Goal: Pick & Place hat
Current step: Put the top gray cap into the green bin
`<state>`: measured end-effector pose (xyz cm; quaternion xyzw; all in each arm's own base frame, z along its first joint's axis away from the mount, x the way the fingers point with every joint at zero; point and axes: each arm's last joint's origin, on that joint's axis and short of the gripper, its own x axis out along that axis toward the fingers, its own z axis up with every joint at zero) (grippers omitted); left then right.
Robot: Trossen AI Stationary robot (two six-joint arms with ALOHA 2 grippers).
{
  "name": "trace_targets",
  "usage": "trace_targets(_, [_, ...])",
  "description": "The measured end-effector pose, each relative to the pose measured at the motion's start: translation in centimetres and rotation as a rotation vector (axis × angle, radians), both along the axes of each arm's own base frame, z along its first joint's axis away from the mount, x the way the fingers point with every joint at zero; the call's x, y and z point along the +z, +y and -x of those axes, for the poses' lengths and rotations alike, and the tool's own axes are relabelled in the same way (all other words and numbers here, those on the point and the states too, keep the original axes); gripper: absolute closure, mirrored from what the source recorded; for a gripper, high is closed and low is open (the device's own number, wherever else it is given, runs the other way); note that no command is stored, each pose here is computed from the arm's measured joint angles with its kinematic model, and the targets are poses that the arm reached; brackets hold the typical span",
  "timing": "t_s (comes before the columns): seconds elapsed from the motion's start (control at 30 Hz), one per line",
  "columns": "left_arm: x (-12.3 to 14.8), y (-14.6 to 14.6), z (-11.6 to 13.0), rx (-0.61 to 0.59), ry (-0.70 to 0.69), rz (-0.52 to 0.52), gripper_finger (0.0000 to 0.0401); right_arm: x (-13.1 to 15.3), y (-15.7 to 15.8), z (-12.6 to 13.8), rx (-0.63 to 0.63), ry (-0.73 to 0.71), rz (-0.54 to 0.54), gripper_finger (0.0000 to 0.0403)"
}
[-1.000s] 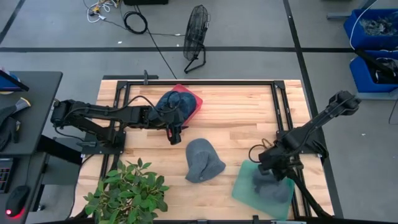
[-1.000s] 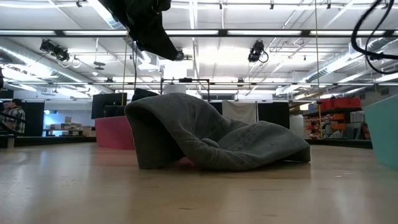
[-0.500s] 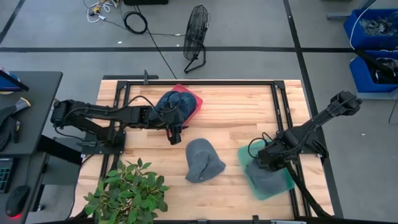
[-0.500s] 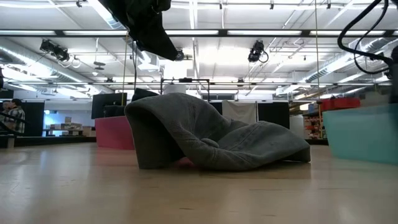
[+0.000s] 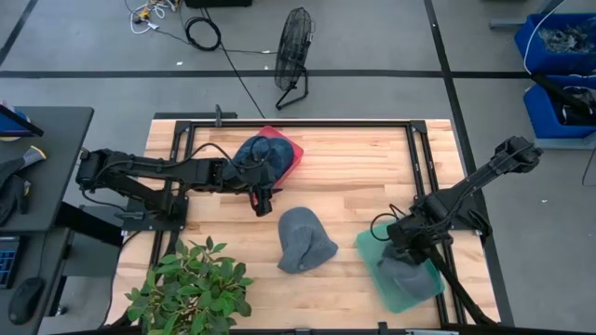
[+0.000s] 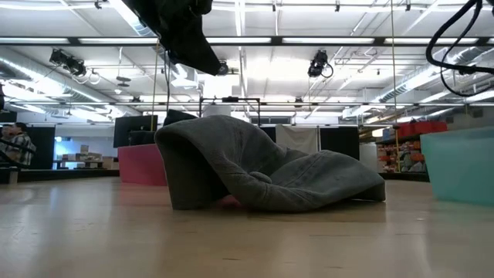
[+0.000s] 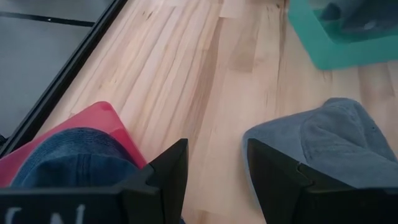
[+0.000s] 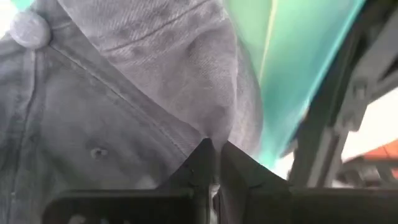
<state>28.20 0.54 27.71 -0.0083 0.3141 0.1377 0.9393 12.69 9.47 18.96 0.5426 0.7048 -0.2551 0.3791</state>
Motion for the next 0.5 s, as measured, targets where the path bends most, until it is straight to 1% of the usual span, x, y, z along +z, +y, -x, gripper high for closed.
trace_targets(0.13, [0.00,-0.01,0.00,0.006,-0.002,0.008,0.0232,-0.14,-0.25,-0.31,-0.032,-0.083,0.118,0.0377])
trace_targets(0.23, [0.00,0.00,0.00,0.006,-0.002,0.008,0.0232,-0.18,-0.32,-0.35,-0.042,-0.096,0.145,0.0377])
trace_targets(0.33, [0.00,-0.01,0.00,0.006,-0.002,0.008,0.0232,-0.23,-0.46,-0.39,-0.055,-0.119,0.195,0.0377])
trace_targets(0.4, [-0.01,-0.01,0.00,0.006,-0.002,0.008,0.0232,-0.25,-0.50,-0.38,-0.056,-0.121,0.206,0.0377])
trace_targets(0.5, [-0.01,-0.01,0.00,0.005,-0.002,0.007,0.0232,-0.21,-0.53,-0.32,-0.046,-0.094,0.168,0.0375])
